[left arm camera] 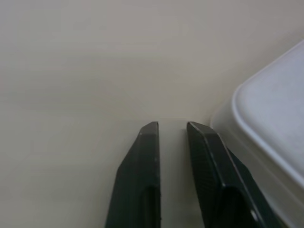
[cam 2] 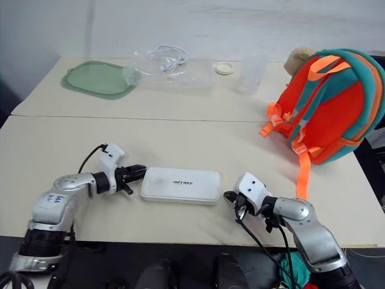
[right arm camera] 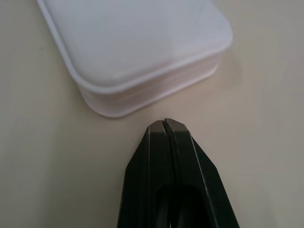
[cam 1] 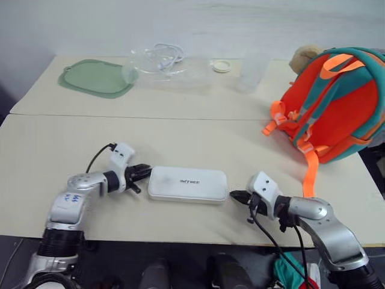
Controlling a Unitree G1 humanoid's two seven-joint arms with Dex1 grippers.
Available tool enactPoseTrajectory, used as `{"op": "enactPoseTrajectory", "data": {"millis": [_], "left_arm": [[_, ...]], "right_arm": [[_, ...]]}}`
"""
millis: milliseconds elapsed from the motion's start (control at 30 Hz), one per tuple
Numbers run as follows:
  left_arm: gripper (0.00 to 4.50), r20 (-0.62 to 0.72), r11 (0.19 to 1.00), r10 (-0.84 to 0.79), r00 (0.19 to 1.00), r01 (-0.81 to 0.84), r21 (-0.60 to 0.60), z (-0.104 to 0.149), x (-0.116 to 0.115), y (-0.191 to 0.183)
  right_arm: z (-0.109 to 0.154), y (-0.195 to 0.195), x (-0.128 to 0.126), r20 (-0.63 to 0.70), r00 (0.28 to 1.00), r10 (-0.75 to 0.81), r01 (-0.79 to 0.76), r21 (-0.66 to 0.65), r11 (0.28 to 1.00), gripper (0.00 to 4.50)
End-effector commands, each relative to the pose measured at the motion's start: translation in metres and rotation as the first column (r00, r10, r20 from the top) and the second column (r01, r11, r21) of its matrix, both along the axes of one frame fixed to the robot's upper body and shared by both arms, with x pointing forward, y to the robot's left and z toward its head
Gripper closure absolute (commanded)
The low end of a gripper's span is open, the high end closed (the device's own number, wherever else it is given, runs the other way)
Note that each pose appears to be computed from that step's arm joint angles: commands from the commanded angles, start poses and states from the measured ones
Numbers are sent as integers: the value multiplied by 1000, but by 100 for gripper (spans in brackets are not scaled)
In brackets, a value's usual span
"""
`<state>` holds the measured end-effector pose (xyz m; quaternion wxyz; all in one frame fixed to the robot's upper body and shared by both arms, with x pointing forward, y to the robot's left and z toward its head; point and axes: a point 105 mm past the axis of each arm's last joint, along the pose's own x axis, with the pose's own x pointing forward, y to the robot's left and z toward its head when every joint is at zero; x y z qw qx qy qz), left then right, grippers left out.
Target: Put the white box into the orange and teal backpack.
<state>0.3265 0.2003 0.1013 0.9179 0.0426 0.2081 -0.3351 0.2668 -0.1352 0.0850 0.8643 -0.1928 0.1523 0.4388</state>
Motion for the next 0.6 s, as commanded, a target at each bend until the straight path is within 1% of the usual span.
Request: {"op": "enactPoseTrajectory", "data": {"millis": [33,100,133,200,233,267,300,367,467,600], "left_arm": [[248,-133,991,-36,990,18,-131,13,-12,19],[189,-266,977,-124,956,71,-201,22,-28,21],[152,-330,967,-160,930,81,-240,28,-35,22],[89,-408,949,-201,891,74,-307,35,-42,21],[61,-490,953,-167,856,13,-302,31,-42,24],[26,-578,953,-137,804,-51,-297,25,-42,25],[1,-621,961,-116,775,-71,-268,20,-42,25],[1,-683,961,-123,720,-85,-262,15,-42,16],[1,-754,951,-164,636,-101,-292,5,-41,-3],[1,-776,930,-220,592,-114,-350,-5,-35,-26]], "right_arm": [[13,0,-2,44,999,26,-26,13,1000,450],[15,1,-2,51,998,41,-42,16,999,450],[16,2,-2,54,997,50,-51,14,999,450],[17,2,-1,59,996,63,-63,11,998,450],[17,3,0,62,996,67,-68,7,998,450],[17,4,2,64,995,71,-71,6,997,450],[17,4,3,66,995,73,-73,5,997,450],[16,6,6,69,994,81,-81,2,997,450],[16,10,10,77,992,98,-98,-5,995,450],[16,14,14,89,990,109,-109,-3,994,450]]}}
